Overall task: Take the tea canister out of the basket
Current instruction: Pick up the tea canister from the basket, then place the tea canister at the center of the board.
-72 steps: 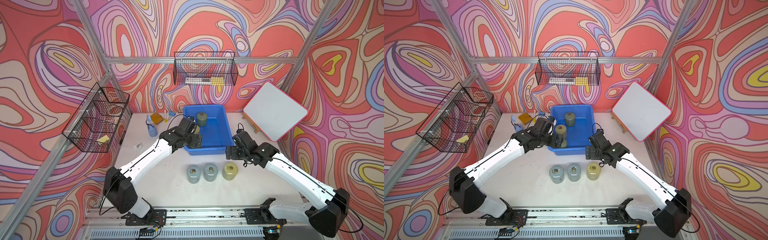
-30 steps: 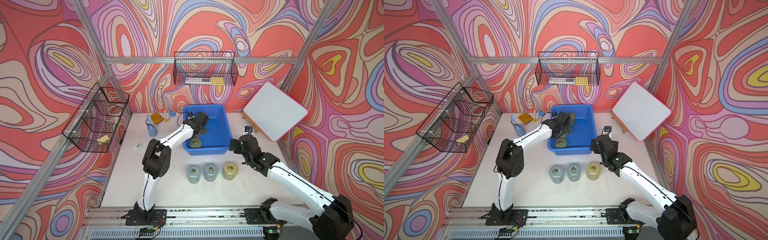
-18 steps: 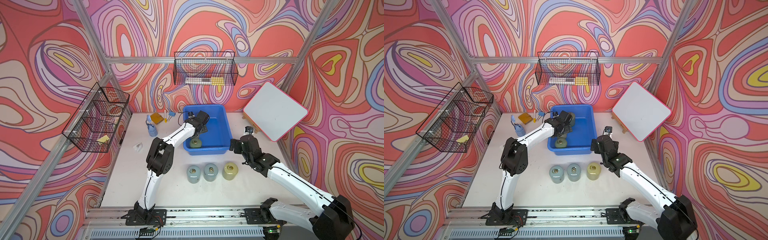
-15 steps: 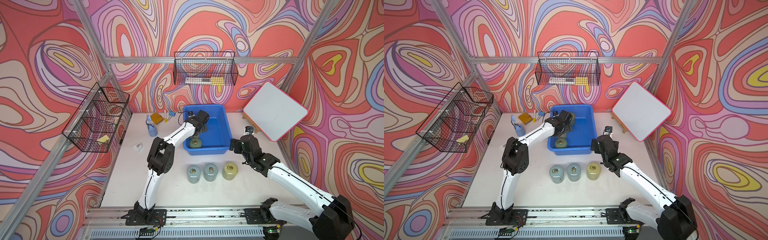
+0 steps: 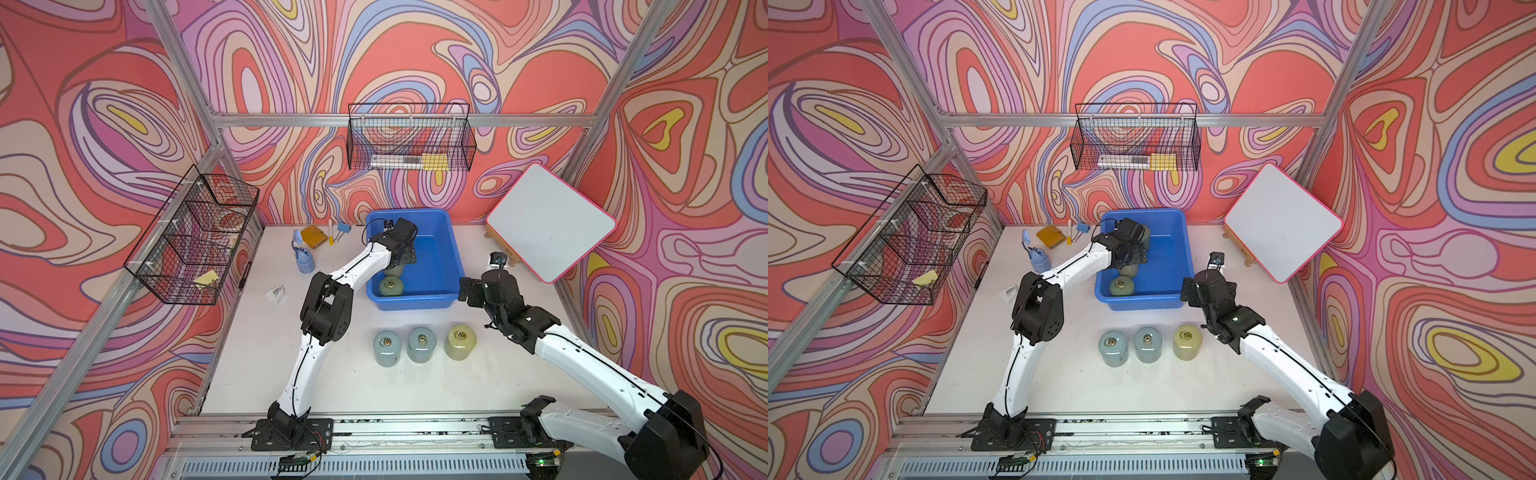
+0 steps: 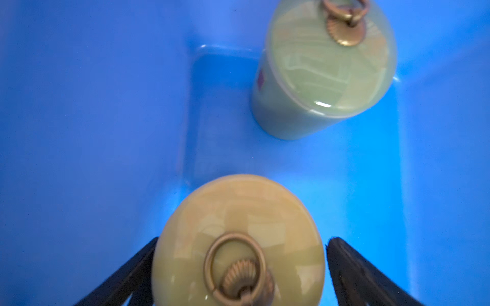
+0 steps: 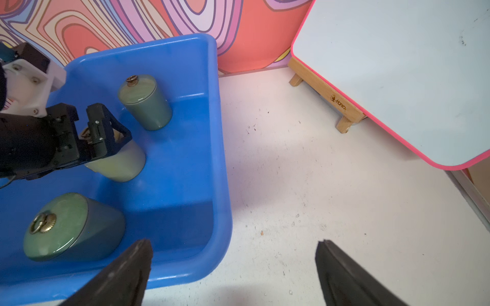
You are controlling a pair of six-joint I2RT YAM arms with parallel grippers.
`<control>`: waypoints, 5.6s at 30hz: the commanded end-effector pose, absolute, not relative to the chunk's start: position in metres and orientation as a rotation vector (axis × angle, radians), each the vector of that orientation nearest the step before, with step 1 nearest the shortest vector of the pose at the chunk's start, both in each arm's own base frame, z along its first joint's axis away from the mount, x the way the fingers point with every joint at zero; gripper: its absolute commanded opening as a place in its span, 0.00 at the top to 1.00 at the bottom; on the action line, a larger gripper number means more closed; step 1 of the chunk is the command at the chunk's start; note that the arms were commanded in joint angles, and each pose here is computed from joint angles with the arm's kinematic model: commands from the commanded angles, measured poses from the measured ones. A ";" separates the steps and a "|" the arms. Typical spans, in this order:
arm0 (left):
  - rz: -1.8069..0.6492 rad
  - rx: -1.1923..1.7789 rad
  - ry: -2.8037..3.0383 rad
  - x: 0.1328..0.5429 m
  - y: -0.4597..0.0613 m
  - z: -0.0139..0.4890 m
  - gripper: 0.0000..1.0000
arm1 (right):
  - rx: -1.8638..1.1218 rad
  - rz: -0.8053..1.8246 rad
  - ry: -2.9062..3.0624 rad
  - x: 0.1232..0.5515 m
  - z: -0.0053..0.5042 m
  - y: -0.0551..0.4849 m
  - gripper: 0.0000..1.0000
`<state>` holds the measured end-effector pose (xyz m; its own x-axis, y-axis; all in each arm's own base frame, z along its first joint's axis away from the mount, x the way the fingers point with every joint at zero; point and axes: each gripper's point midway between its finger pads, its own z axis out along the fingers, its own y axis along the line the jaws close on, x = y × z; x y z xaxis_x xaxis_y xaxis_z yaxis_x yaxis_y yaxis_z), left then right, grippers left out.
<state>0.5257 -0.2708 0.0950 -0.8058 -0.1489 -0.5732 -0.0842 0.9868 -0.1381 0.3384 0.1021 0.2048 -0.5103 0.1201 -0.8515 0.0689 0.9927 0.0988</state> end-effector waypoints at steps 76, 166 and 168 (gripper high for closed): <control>-0.362 0.359 2.233 0.450 -0.302 0.305 0.40 | 0.195 -0.050 2.157 0.344 0.182 0.080 0.02; -0.489 0.994 2.242 0.117 -0.443 0.106 0.01 | 0.370 0.078 2.157 0.341 0.180 0.036 0.02; -0.495 0.978 2.231 0.118 -0.442 0.119 0.01 | 0.370 0.079 2.155 0.341 0.180 0.036 0.02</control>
